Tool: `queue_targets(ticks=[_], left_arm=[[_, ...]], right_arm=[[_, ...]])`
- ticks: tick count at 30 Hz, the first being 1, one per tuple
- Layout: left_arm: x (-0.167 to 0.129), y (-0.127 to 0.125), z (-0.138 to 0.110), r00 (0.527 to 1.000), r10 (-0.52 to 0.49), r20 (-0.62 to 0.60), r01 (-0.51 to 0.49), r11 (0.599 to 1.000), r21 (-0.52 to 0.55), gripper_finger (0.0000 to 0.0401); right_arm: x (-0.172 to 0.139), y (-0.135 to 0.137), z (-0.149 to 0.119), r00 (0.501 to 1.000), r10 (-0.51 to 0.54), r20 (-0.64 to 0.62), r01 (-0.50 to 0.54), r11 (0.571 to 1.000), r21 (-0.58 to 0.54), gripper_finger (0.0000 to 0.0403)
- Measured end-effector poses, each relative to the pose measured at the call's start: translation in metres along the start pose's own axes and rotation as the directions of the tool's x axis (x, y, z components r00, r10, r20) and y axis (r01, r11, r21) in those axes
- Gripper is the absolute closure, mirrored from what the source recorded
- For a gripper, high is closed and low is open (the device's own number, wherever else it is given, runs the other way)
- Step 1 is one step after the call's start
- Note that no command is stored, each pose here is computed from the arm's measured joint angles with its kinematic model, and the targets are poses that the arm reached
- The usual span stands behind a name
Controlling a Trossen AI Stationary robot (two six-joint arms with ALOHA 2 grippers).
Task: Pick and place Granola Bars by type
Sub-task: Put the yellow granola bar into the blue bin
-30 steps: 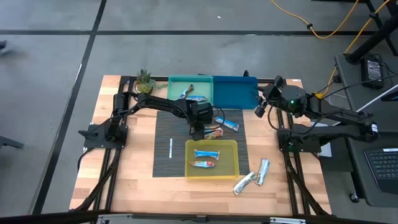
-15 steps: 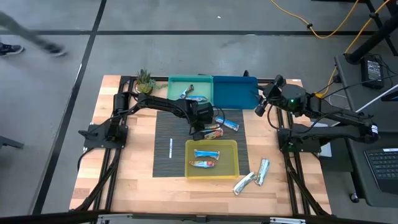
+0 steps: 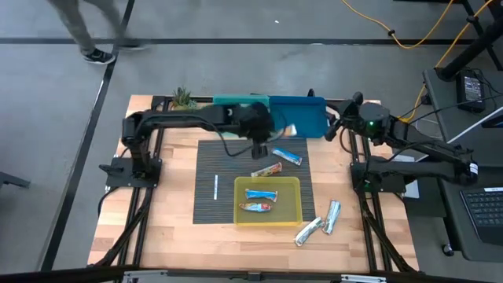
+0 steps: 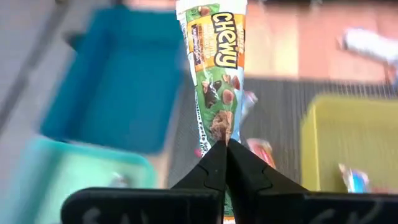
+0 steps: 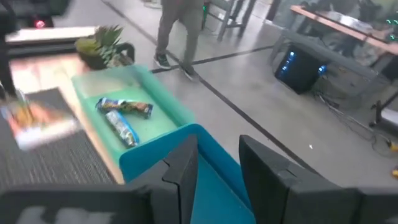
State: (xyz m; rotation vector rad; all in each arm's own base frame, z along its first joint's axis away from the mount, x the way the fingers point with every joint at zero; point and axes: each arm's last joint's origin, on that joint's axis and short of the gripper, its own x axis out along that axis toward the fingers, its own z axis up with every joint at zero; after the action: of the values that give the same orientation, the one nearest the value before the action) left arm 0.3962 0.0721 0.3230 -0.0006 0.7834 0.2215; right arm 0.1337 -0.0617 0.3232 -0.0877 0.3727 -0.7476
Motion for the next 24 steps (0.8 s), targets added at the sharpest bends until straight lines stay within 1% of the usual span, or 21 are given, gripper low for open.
queue_targets(ticks=[1, 4, 8, 13, 18, 20, 24], left_arm=[[-0.007, 0.002, 0.003, 0.999, 0.025, 0.031, -0.025, 1.0, -0.005, 0.04], [-0.027, 0.009, 0.01, 0.992, 0.076, 0.102, -0.074, 0.997, -0.023, 0.0399], [-0.042, 0.013, 0.016, 0.98, 0.113, 0.163, -0.107, 0.993, -0.042, 0.0398], [-0.046, 0.015, 0.022, 0.966, 0.135, 0.221, -0.129, 0.991, -0.042, 0.04], [-0.049, 0.016, 0.03, 0.938, 0.161, 0.308, -0.154, 0.987, -0.047, 0.0398], [-0.05, 0.016, 0.034, 0.922, 0.176, 0.345, -0.167, 0.984, -0.057, 0.0399], [-0.052, 0.018, 0.038, 0.898, 0.214, 0.386, -0.217, 0.975, -0.036, 0.04]], right_arm=[[0.001, -0.001, 0.001, 1.0, -0.008, 0.005, 0.008, 1.0, 0.012, 0.0282], [0.003, -0.004, 0.001, 1.0, 0.021, 0.012, -0.022, 0.999, 0.04, 0.0282], [0.007, -0.004, 0.005, 0.992, 0.115, 0.052, -0.118, 0.991, 0.058, 0.0277], [0.013, -0.002, 0.014, 0.961, 0.233, 0.15, -0.243, 0.969, 0.052, 0.0257], [0.02, 0.002, 0.025, 0.905, 0.343, 0.252, -0.358, 0.933, 0.018, 0.0215], [0.024, 0.003, 0.029, 0.879, 0.376, 0.294, -0.401, 0.916, 0.028, 0.0192], [0.033, 0.006, 0.037, 0.827, 0.418, 0.377, -0.468, 0.883, 0.048, 0.0149]])
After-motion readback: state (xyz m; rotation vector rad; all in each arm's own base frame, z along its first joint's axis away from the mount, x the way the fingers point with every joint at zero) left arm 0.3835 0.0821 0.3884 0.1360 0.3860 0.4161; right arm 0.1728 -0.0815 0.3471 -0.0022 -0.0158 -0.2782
